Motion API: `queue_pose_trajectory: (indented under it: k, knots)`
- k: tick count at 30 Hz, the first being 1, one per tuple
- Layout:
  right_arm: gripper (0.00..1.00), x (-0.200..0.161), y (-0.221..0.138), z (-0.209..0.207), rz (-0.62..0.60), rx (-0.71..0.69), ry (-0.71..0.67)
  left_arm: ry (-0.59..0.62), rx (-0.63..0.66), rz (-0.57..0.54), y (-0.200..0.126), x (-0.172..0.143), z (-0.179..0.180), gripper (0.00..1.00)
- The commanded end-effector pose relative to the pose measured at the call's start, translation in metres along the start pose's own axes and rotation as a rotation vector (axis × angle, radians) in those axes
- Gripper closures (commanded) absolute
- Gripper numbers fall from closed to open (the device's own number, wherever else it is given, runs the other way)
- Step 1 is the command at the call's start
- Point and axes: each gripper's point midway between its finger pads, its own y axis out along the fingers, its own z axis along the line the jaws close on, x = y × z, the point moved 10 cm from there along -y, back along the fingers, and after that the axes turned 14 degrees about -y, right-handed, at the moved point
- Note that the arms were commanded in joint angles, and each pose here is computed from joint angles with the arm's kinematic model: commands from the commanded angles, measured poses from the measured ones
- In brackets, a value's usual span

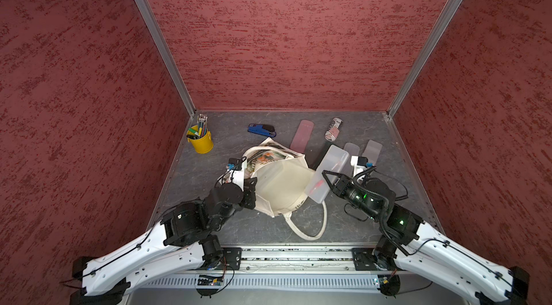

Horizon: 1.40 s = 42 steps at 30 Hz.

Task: Take out the pencil case from the canvas bag
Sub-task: Place the pencil case at the center of the board.

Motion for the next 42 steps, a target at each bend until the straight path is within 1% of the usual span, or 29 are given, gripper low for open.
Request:
queue_pose_trajectory:
  k: [1, 3, 7, 11, 15, 20, 23, 25, 28, 30, 33, 37, 42]
  knots:
    - [0.81, 0.019, -0.006, 0.002, -0.087, -0.081, -0.068, -0.013, -0.005, -0.051, -0.01, 0.007, 0.005, 1.0]
    - [0.81, 0.026, -0.005, 0.002, -0.102, -0.1, -0.09, -0.016, 0.01, -0.057, -0.016, 0.009, 0.01, 1.0]
    - [0.81, 0.035, 0.009, -0.004, -0.086, -0.167, -0.132, -0.041, 0.016, -0.077, -0.031, 0.013, 0.021, 1.0]
    - [0.82, 0.048, 0.02, -0.024, -0.083, -0.26, -0.152, -0.081, -0.005, -0.107, -0.046, 0.015, 0.033, 1.0]
    - [0.83, 0.067, 0.022, -0.058, -0.08, -0.415, -0.142, -0.099, -0.022, -0.107, -0.051, 0.012, 0.04, 1.0]
    - [0.83, 0.09, 0.01, -0.107, -0.027, -0.679, -0.149, -0.074, -0.009, -0.081, -0.043, 0.008, 0.037, 1.0]
    - [0.85, 0.094, 0.0, -0.14, -0.001, -0.756, -0.067, -0.04, -0.011, -0.083, -0.036, 0.009, 0.029, 1.0]
    - [0.87, 0.087, -0.008, -0.157, -0.01, -0.76, 0.014, -0.009, -0.021, -0.093, -0.031, 0.01, 0.023, 1.0]
    - [0.86, 0.066, -0.014, -0.17, -0.046, -0.701, 0.109, 0.054, -0.03, -0.085, -0.027, 0.015, 0.013, 1.0]
    - [0.86, 0.059, -0.016, -0.173, -0.062, -0.692, 0.13, 0.074, -0.015, -0.072, -0.026, 0.019, 0.009, 1.0]
    - [0.85, 0.058, -0.022, -0.176, -0.062, -0.728, 0.154, 0.079, -0.027, -0.075, -0.024, 0.019, 0.008, 1.0]
    - [0.83, 0.047, -0.026, -0.177, -0.077, -0.691, 0.198, 0.082, -0.058, -0.088, -0.023, 0.017, 0.009, 1.0]
    - [0.82, 0.035, -0.03, -0.186, -0.03, -0.726, 0.214, 0.082, -0.057, -0.084, -0.026, 0.02, 0.011, 1.0]
